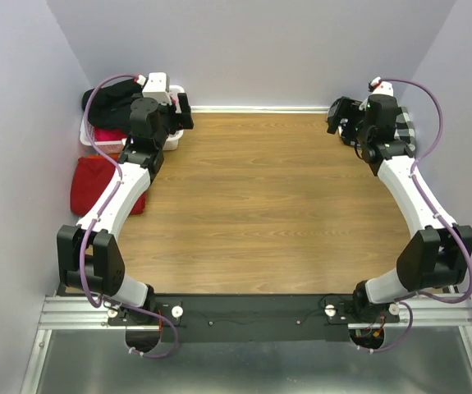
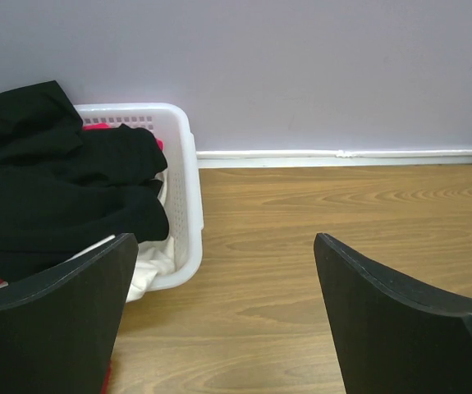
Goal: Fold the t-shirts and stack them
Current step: Grab crumpled tshirt from bin with the left arm
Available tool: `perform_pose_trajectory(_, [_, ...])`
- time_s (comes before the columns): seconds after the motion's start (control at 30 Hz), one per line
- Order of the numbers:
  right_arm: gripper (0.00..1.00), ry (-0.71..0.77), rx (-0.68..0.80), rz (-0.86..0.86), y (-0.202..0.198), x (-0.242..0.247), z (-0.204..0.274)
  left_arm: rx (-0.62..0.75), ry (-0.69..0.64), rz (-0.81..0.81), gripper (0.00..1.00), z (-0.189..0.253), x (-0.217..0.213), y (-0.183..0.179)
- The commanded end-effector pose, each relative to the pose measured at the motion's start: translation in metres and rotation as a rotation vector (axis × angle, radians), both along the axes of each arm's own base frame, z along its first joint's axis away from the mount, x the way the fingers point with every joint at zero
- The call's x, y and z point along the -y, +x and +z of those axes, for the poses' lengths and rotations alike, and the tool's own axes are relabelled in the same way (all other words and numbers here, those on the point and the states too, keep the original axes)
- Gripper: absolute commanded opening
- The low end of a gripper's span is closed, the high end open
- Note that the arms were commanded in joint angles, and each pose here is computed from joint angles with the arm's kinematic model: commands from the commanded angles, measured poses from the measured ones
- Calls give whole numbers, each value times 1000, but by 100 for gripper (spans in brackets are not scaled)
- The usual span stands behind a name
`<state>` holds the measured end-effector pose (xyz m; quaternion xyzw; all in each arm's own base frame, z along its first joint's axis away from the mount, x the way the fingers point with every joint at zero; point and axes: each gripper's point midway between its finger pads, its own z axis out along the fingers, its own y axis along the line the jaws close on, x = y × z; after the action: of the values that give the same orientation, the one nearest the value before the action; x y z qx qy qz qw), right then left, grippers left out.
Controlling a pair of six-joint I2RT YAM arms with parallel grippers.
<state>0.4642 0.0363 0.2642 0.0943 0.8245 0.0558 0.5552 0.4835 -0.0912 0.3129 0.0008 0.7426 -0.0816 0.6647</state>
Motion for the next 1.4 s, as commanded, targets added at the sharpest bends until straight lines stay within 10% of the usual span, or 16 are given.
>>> perform_pose_trajectory(0.0, [100,6,-21,18,2,-4,-9,-14,0,27,98,-6,-4,-2])
perform_pose_trajectory(0.7, [100,8,-37,0,9,-2,-16,-103,-4,250,89,-22,-37,15])
perform_pose_trajectory(0.97, [100,49,-71,10,14,-10,-30,-202,-60,391,53,-44,-88,44])
perform_pose_trajectory(1.37, [100,71,-109,3,15,-11,-48,-328,-190,473,70,-93,-151,100])
